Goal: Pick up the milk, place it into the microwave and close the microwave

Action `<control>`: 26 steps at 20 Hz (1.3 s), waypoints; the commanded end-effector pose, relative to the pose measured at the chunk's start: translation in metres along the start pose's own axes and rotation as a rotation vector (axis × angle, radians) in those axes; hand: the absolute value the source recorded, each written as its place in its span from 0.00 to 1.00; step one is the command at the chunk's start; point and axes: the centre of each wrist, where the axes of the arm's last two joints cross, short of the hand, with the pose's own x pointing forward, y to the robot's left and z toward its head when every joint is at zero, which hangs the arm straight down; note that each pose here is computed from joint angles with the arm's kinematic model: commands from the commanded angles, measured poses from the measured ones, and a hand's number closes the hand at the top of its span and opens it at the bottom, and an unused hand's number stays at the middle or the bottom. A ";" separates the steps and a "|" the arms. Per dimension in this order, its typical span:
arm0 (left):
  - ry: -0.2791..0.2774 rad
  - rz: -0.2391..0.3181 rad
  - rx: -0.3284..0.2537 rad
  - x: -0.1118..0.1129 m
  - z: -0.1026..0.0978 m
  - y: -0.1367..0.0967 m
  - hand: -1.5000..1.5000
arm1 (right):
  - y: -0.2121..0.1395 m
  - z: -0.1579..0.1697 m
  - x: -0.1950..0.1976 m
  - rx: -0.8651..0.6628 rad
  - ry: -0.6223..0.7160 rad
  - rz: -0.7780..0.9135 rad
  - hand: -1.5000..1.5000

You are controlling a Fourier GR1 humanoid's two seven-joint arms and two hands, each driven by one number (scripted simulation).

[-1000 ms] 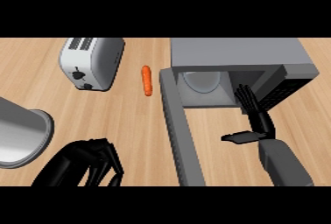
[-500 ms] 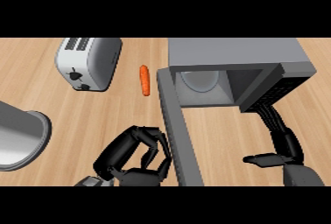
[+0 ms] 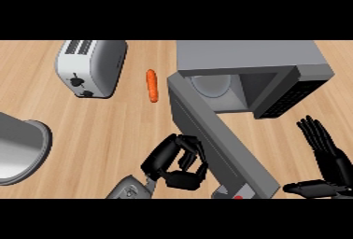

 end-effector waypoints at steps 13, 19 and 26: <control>0.025 -0.010 0.093 -0.033 -0.035 -0.033 1.00 | -0.001 -0.031 0.082 0.183 -0.156 -0.152 0.00; -0.047 0.073 0.168 -0.017 -0.050 -0.032 1.00 | 0.006 -0.041 0.099 0.238 -0.170 -0.186 0.00; -0.106 0.087 0.375 0.011 -0.074 -0.021 1.00 | -0.013 -0.062 0.128 0.324 -0.211 -0.112 0.00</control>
